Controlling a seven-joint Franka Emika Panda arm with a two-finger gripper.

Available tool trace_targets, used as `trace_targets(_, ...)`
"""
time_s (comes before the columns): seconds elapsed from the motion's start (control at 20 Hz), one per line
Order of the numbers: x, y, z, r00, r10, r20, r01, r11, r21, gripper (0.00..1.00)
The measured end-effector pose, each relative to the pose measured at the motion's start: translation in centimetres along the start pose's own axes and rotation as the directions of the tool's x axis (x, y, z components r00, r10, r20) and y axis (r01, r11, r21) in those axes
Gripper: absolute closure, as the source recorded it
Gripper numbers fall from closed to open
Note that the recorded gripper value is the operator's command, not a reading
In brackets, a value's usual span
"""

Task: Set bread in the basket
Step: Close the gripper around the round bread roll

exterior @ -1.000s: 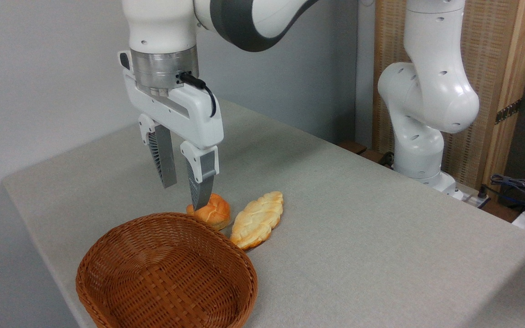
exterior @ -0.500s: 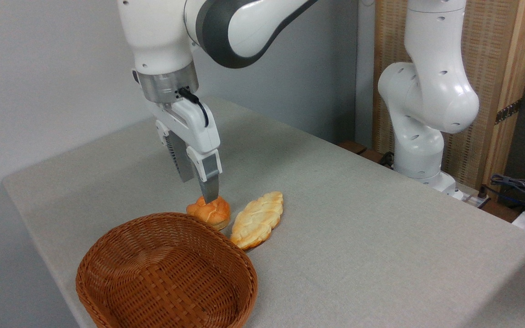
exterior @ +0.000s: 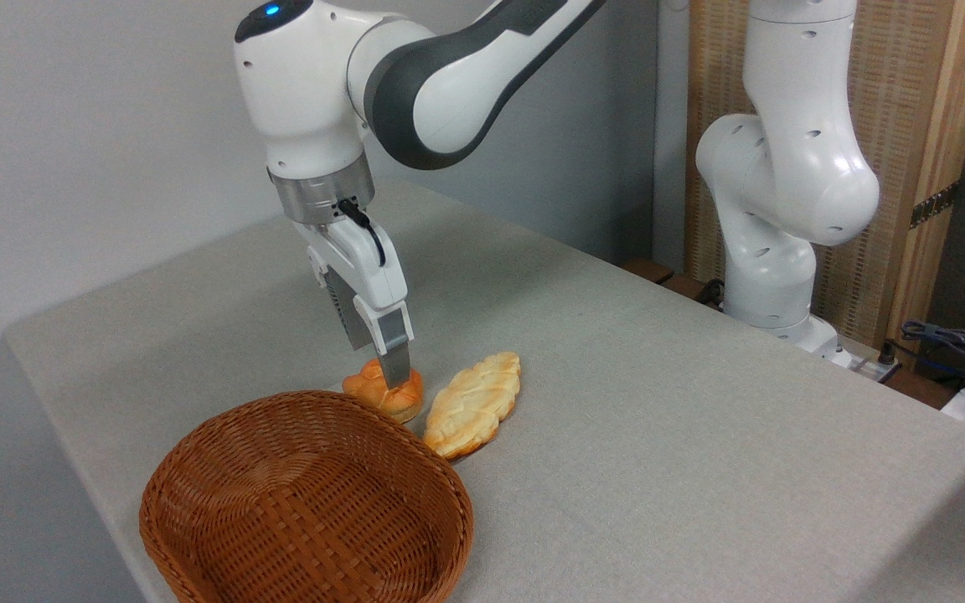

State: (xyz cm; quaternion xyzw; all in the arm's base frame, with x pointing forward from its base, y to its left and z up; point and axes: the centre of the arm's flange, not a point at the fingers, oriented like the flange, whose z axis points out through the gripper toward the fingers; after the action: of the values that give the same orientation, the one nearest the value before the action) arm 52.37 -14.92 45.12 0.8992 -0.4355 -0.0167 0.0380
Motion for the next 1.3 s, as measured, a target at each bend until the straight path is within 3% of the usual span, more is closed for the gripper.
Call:
trace_targets(0.75, 1.0, 0.1, 3.7, 0.997, 0.051, 0.057, -0.051, 0.999, -0.005, 0.00)
trace_targets(0.8, 1.1, 0.1, 3.8, 0.997, 0.053, 0.059, -0.053, 0.999, -0.006, 0.05)
trace_targets(0.95, 1.2, 0.1, 4.1, 0.997, 0.055, 0.063, -0.054, 0.998, -0.008, 0.43)
trace_targets(1.3, 1.3, 0.1, 4.0, 0.997, 0.055, 0.059, -0.055, 0.998, -0.006, 0.44)
